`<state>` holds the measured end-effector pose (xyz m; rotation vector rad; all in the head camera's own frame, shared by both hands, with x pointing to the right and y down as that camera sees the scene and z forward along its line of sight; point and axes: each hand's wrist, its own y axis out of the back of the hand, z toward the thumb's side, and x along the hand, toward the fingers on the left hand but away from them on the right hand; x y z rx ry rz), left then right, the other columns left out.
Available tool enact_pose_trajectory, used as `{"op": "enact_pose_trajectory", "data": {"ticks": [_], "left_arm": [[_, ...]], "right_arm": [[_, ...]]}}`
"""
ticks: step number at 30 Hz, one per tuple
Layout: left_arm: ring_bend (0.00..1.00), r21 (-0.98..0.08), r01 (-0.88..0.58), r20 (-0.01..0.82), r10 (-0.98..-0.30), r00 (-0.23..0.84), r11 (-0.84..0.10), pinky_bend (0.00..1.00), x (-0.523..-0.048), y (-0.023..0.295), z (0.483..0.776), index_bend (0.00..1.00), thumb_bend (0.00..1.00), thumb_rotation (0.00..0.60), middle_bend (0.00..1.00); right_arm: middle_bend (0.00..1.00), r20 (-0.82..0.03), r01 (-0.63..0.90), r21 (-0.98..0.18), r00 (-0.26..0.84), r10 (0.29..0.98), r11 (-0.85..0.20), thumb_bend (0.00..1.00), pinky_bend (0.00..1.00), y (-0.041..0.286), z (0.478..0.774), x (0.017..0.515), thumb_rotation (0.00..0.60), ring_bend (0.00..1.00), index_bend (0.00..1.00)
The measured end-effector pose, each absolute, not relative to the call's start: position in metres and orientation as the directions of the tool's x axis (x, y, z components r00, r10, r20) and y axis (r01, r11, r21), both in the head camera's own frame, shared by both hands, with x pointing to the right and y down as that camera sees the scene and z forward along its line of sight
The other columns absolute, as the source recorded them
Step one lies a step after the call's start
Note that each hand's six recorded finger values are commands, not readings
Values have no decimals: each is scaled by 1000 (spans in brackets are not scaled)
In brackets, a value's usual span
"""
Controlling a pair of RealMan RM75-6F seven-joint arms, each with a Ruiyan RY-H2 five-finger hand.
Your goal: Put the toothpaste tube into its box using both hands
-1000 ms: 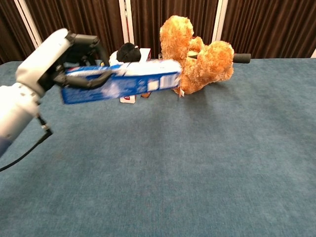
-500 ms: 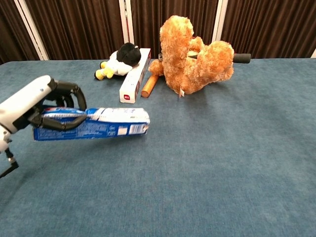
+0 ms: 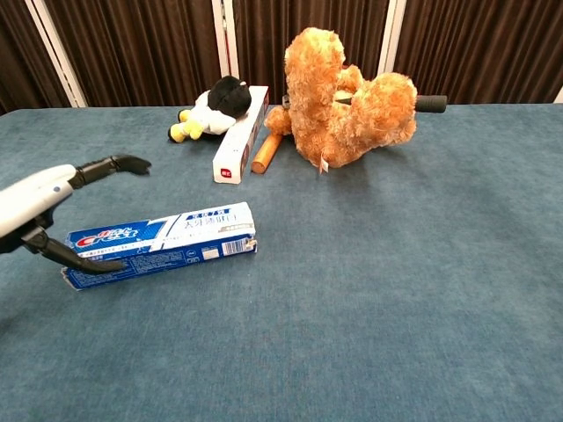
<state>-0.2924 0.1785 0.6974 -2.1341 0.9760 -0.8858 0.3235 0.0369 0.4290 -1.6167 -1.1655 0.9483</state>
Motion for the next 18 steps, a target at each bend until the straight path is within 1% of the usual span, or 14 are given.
{"op": "enact_pose_trajectory", "data": {"ticks": [4, 8, 11, 13, 15, 18], "left_arm": [[73, -742, -397, 317, -804, 502, -540, 51, -299, 174, 676, 61, 89, 600, 84], [73, -747, -414, 320, -827, 462, -521, 51, -314, 164, 645, 54, 90, 600, 83], [72, -782, -407, 321, -865, 385, -472, 51, -340, 154, 618, 37, 90, 600, 74], [72, -828, -370, 319, -896, 309, -422, 51, -366, 150, 599, 31, 90, 600, 66], [72, -871, -317, 314, -921, 230, -376, 44, -394, 151, 583, 24, 90, 600, 53], [70, -904, -272, 302, -943, 137, -329, 30, -425, 162, 567, 9, 90, 600, 31]], "right_arm": [[203, -113, 257, -949, 261, 959, -182, 437, 95, 50, 440, 325, 600, 79, 0], [158, -176, 222, -947, 244, 954, -231, 437, 65, 70, 455, 334, 600, 32, 0], [112, -240, 178, -944, 217, 946, -280, 438, 35, 91, 471, 346, 600, 2, 0], [77, -288, 152, -936, 186, 939, -317, 437, 23, 109, 483, 356, 600, 0, 0], [58, -329, 136, -927, 154, 932, -350, 437, 9, 124, 493, 366, 600, 0, 0], [41, -381, 127, -912, 90, 920, -390, 437, 0, 148, 506, 382, 600, 0, 0]]}}
